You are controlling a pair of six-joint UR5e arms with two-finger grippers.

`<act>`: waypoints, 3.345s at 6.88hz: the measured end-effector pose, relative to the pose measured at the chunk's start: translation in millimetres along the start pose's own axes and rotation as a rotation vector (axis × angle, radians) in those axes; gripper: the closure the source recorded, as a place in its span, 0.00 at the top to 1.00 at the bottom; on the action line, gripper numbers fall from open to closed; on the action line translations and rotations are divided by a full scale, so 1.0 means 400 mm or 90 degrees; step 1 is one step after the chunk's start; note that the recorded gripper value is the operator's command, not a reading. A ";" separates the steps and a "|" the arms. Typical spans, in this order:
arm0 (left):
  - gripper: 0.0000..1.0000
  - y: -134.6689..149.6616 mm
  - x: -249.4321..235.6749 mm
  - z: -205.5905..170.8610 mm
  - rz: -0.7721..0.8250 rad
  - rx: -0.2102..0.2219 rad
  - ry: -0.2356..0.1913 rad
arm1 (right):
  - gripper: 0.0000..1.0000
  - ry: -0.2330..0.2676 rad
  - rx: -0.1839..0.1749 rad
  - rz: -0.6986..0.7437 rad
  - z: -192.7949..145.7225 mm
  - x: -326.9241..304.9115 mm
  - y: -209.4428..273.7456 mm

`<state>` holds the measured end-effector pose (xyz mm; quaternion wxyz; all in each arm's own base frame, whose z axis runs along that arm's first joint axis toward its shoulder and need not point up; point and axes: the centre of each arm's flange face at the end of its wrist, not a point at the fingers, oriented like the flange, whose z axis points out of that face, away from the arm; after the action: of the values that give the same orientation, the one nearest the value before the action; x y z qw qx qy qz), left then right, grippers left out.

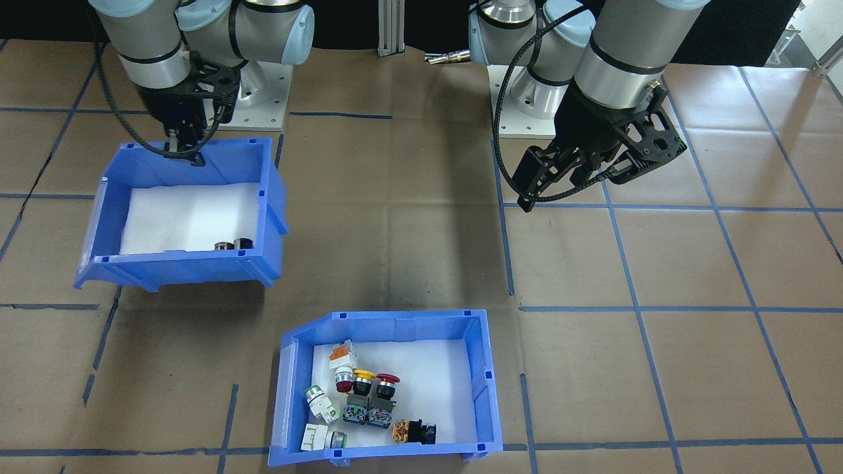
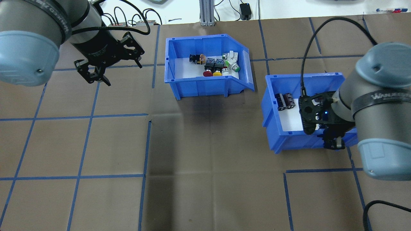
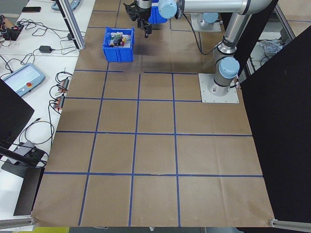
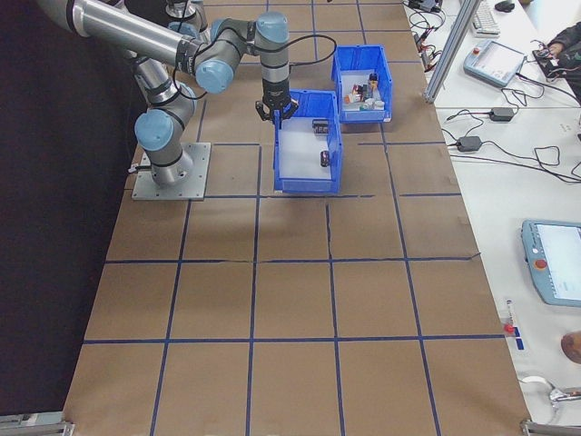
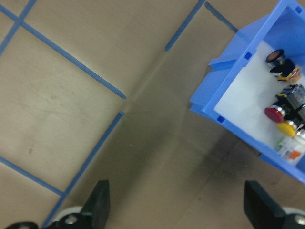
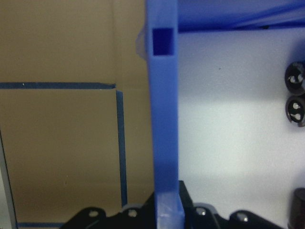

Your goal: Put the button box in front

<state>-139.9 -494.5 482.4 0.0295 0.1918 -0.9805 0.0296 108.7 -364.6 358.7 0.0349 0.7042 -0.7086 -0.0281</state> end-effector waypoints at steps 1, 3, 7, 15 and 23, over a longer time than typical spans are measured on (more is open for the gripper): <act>1.00 0.027 -0.029 -0.032 0.117 -0.006 -0.010 | 0.02 -0.005 -0.002 0.008 0.020 -0.037 -0.078; 1.00 0.068 -0.058 -0.060 0.282 -0.031 -0.019 | 0.02 0.004 -0.004 0.029 0.069 -0.093 -0.198; 1.00 0.072 -0.155 -0.099 0.319 -0.051 -0.043 | 0.02 0.063 -0.032 0.010 0.132 -0.183 -0.444; 1.00 0.078 -0.174 -0.126 0.314 -0.036 -0.045 | 0.44 0.084 -0.015 0.022 0.149 -0.212 -0.611; 1.00 0.079 -0.173 -0.122 0.311 -0.040 -0.045 | 1.00 0.083 0.010 0.119 0.014 -0.095 -0.507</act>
<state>-85.3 -436.0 525.0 -0.0066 -0.0512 -0.9987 -0.0016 310.3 -328.1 334.6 0.0780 0.6355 -0.7677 0.0268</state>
